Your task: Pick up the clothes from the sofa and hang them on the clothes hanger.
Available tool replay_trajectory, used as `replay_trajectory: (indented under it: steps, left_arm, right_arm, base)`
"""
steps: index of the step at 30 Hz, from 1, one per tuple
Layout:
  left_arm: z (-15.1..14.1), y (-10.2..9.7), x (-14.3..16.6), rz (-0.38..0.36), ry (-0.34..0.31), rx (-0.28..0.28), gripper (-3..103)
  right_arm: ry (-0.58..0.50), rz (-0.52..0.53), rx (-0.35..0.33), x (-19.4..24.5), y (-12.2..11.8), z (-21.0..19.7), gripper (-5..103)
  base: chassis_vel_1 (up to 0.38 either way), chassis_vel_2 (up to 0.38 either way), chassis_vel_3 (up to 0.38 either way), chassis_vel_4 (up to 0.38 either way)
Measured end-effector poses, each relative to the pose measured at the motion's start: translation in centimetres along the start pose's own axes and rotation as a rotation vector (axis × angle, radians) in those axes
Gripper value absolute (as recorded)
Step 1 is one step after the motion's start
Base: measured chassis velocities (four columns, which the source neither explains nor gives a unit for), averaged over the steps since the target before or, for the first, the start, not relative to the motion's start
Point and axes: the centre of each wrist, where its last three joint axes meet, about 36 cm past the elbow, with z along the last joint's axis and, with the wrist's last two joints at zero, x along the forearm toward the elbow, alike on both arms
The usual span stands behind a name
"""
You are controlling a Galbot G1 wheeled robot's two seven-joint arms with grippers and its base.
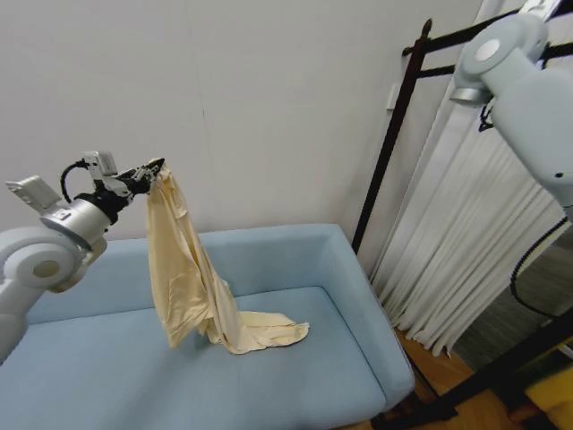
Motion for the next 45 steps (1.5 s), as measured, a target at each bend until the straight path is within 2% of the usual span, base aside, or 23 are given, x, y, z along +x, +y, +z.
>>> replay_trajectory:
  steps: [1, 5, 8, 10, 11, 13, 14, 17, 20, 23, 31, 34, 45]
  left_arm:
    - [0.0, 0.0, 0.0, 0.0, 0.0, 0.0, 1]
    - [0.0, 0.0, 0.0, -0.002, -0.001, 0.0, 1]
    - [0.1, 0.0, 0.1, -0.001, -0.001, 0.0, 1]
    - [0.1, -0.1, 0.1, 0.001, -0.001, 0.001, 1]
    - [0.2, -0.1, 0.1, 0.001, -0.001, 0.002, 1]
    - [0.3, -0.2, 0.1, 0.002, 0.001, 0.004, 1]
    - [0.3, -0.2, 0.1, 0.002, 0.001, 0.004, 1]
    - [0.4, -0.2, 0.1, 0.004, 0.0, 0.006, 1]
    - [0.4, -0.3, 0.2, 0.007, -0.001, 0.005, 1]
    - [0.3, -0.4, 0.3, 0.008, -0.002, 0.004, 1]
    - [0.2, -0.3, 0.7, 0.018, -0.009, 0.005, 1]
    - [0.5, -0.3, 1.1, 0.017, -0.007, 0.008, 1]
    - [0.7, -0.3, 1.5, 0.013, -0.003, 0.008, 1]
  right_arm:
    - [0.0, 0.0, 0.0, 0.0, 0.0, 0.0, 86]
    - [-0.003, 0.028, -0.011, -1.2, 0.1, 0.5, 64]
    - [-0.007, 0.028, -0.011, -1.4, -0.1, 0.6, 58]
    - [-0.01, 0.024, -0.019, -1.4, -0.2, 0.6, 47]
    - [-0.012, 0.023, -0.022, -1.5, -0.3, 0.7, 47]
    - [-0.015, 0.018, -0.033, -1.6, -0.5, 0.8, 36]
    - [-0.015, 0.018, -0.033, -1.6, -0.5, 0.8, 36]
    - [-0.012, 0.01, -0.056, -1.7, -0.8, 0.8, 20]
    - [-0.011, 0.005, -0.065, -1.7, -1.0, 0.7, 15]
    - [-0.014, 0.003, -0.067, -1.7, -1.2, 0.7, 2]
    - [-0.04, 0.003, -0.051, -1.9, -1.4, 1.4, 2]
    - [-0.094, -0.015, -0.015, -1.7, -1.8, 2.8, 2]
    - [-0.172, -0.085, 0.057, -0.5, -3.9, 6.3, 2]
  base:
    - [0.0, 0.0, 0.0, 0.0]
    - [0.0, 0.0, 0.0, 0.0]
    - [0.0, 0.0, 0.0, 0.0]
    - [0.0, 0.0, 0.0, 0.0]
    - [0.0, 0.0, 0.0, 0.0]
    - [0.0, 0.0, 0.0, 0.0]
    - [0.0, 0.0, 0.0, 0.0]
    - [0.0, 0.0, 0.0, 0.0]
    - [0.0, 0.0, 0.0, 0.0]
    - [0.0, 0.0, 0.0, 0.0]
    - [0.0, 0.0, 0.0, 0.0]
    - [0.0, 0.0, 0.0, 0.0]
    - [0.0, 0.0, 0.0, 0.0]
